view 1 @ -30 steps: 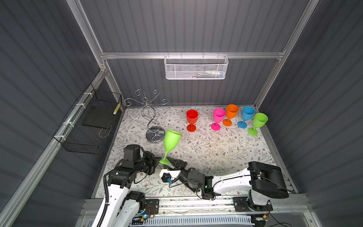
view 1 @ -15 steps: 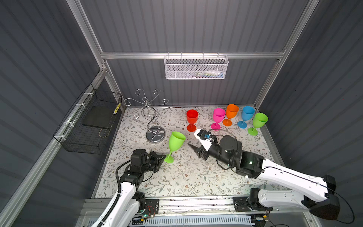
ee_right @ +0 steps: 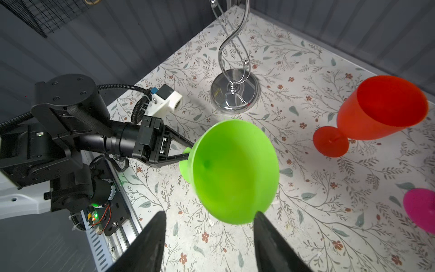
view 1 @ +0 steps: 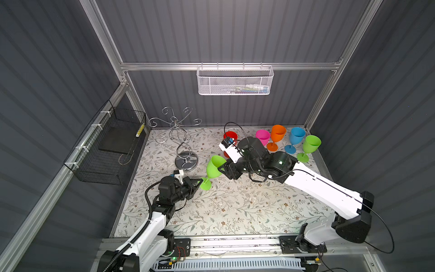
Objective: Take the wine glass off the wine glass rack
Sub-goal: 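Carry the green glass toward the red glass while the left gripper moves aside, then set the green glass upright beside the red glass with the right gripper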
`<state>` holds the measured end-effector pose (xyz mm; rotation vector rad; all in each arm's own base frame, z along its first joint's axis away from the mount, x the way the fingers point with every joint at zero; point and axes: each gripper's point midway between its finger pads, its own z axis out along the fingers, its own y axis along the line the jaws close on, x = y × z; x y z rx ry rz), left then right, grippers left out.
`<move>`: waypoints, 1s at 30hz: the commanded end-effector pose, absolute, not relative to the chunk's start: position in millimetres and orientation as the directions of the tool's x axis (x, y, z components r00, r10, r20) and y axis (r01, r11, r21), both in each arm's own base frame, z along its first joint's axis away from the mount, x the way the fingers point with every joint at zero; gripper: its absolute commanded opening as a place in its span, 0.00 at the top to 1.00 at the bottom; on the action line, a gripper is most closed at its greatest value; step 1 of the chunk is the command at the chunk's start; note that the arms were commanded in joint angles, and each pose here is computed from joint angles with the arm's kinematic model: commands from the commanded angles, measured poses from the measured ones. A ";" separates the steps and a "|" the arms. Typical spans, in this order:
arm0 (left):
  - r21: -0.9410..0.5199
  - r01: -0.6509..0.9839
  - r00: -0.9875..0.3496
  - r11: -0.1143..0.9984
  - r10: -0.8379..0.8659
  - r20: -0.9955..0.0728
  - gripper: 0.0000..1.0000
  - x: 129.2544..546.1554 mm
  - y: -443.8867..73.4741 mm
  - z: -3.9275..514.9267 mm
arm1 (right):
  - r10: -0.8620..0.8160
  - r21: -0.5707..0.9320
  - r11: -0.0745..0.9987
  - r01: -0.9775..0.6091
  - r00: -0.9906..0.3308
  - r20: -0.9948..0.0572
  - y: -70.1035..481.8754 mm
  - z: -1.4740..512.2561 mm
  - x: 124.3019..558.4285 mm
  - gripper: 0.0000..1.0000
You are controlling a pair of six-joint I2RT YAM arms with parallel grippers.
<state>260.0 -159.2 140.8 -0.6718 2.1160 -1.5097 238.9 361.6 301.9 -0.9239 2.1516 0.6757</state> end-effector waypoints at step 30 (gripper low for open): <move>-0.898 -0.061 -0.797 0.436 -0.563 -0.219 0.00 257.8 -155.2 130.9 | -0.541 -0.047 0.755 -0.654 -0.581 -0.609 331.0 254.8 294.5 1.00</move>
